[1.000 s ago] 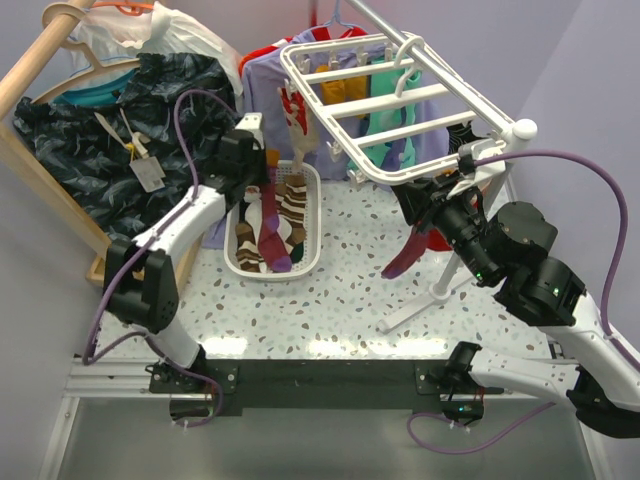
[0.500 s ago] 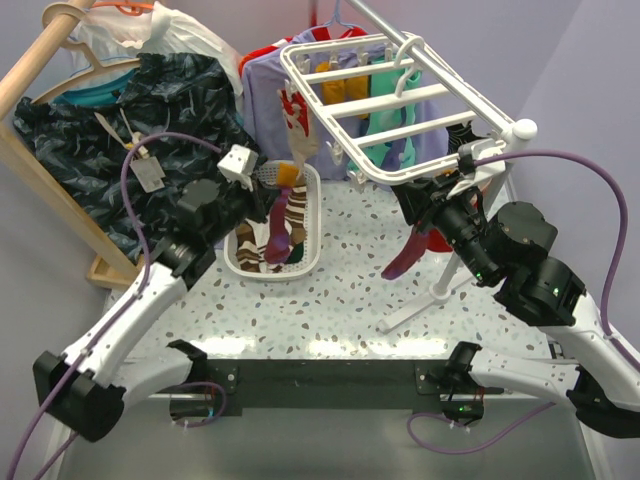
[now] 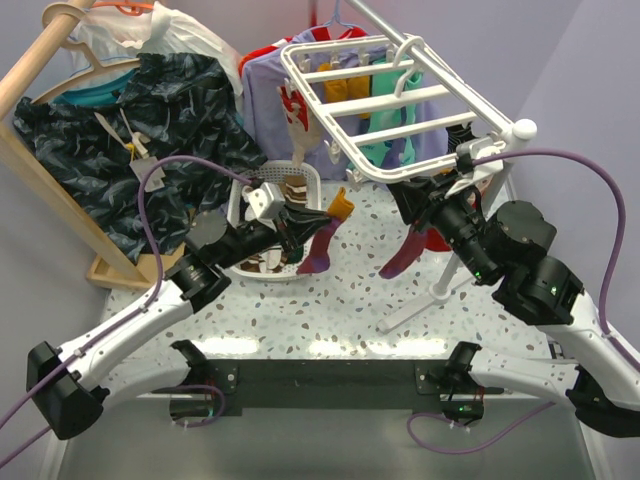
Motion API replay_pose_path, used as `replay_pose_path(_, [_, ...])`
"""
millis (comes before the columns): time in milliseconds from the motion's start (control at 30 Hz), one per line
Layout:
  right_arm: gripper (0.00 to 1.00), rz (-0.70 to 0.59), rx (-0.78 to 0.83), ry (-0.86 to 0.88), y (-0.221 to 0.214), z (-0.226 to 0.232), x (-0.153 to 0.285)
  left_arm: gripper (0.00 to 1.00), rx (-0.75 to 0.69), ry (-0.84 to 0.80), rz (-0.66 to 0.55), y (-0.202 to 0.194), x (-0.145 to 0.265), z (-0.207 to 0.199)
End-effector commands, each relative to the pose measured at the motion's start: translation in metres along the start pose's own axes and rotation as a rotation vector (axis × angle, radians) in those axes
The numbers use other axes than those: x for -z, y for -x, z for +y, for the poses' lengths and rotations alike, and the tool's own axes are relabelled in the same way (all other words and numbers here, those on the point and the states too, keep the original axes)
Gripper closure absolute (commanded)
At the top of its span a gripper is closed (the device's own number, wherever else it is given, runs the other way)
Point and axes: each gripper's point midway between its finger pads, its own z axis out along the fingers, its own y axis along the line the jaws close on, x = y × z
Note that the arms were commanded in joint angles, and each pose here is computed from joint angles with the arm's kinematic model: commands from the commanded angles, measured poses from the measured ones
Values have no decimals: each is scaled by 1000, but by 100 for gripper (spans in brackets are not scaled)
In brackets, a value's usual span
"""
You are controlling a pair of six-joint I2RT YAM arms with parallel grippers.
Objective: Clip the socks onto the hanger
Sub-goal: Pick up the sock from the bin, then clamp the sock onto the hanger.
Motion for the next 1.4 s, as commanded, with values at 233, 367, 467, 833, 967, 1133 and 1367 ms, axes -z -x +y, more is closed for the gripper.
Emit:
replay_pose_path(233, [87,-63,-44,81,18,16,1,100,-45,-146,-177,46,-40,-27])
replay_pose_path(367, [87,-65,-44,99,18,20,0,100,-38,-162,-191,51,-49,-31])
replay_pose_path(467, [87,-64,-39,108,18,22,0,100,-39,-171,-198,54,-54,-33])
replay_pose_path(833, [87,-61,-28,122,17,24,-2,100,-41,-194,-212,61,-62,-41])
replay_pose_path(967, [87,-57,-22,122,15,24,-2,100,-42,-212,-219,65,-65,-46])
replay_pose_path(1133, [87,-54,-19,124,14,25,-2,100,-45,-221,-223,67,-68,-49])
replay_pose_path(1367, [87,-51,-17,133,13,26,-2,100,-42,-224,-227,69,-72,-51])
